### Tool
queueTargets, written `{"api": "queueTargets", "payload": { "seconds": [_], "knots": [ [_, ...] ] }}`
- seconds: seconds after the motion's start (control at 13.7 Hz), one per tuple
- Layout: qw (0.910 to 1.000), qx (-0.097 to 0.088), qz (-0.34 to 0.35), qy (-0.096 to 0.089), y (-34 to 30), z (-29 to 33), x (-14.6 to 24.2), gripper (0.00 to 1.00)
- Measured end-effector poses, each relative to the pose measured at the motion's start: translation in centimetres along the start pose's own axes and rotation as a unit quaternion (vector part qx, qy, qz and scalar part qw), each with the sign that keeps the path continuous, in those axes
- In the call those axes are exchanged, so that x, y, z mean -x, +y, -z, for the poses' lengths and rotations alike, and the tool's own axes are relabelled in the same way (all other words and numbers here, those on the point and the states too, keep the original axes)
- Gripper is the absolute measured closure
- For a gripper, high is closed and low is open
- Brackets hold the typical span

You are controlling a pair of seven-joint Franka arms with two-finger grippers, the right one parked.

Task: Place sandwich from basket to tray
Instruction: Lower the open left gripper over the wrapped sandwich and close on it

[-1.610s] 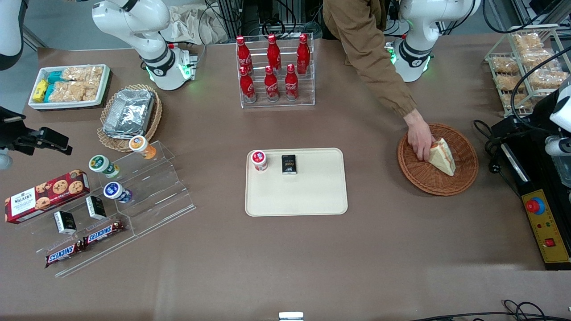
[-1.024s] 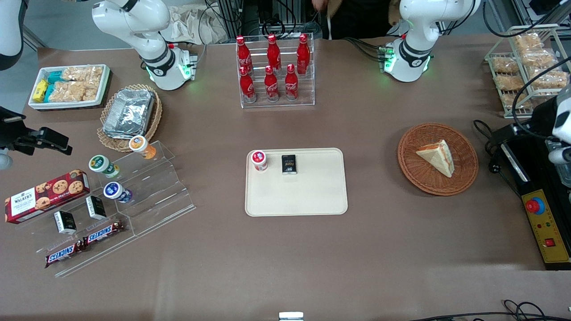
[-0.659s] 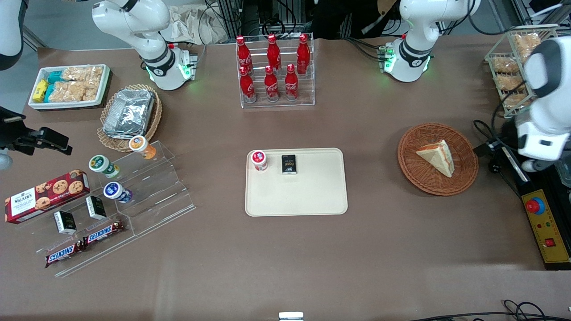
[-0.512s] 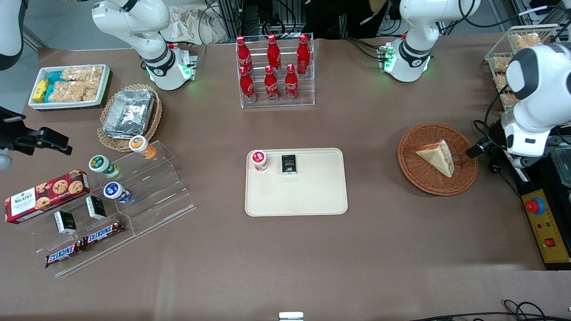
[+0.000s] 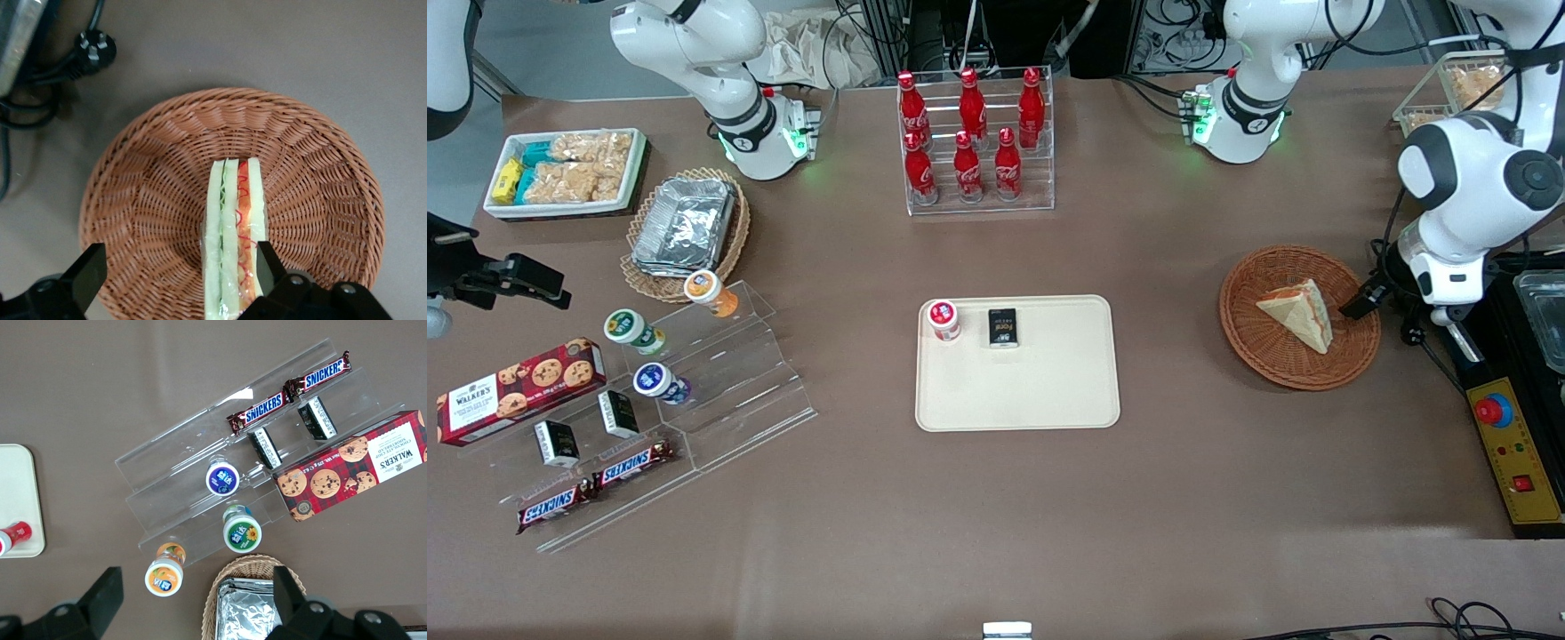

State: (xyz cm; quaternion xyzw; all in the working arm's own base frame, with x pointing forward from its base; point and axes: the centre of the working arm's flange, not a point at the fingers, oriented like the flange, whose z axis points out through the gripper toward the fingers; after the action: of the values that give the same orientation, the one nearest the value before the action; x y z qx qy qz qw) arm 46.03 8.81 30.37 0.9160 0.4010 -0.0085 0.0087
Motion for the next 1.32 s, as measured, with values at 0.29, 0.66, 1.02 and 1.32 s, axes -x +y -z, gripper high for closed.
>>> {"api": "queueTargets", "payload": {
  "seconds": [0.29, 0.66, 1.02, 1.32],
  "knots": [
    [0.9993, 0.019, 0.032, -0.010, 0.3, -2.7, 0.8, 0.00],
    [0.9991, 0.016, 0.038, -0.010, 1.7, -5.1, 3.6, 0.00],
    [0.9991, 0.008, 0.038, -0.016, 1.2, -7.2, 4.7, 0.38],
    [0.9992, 0.010, 0.036, -0.014, 1.4, -7.0, 4.7, 0.63]
  ]
}}
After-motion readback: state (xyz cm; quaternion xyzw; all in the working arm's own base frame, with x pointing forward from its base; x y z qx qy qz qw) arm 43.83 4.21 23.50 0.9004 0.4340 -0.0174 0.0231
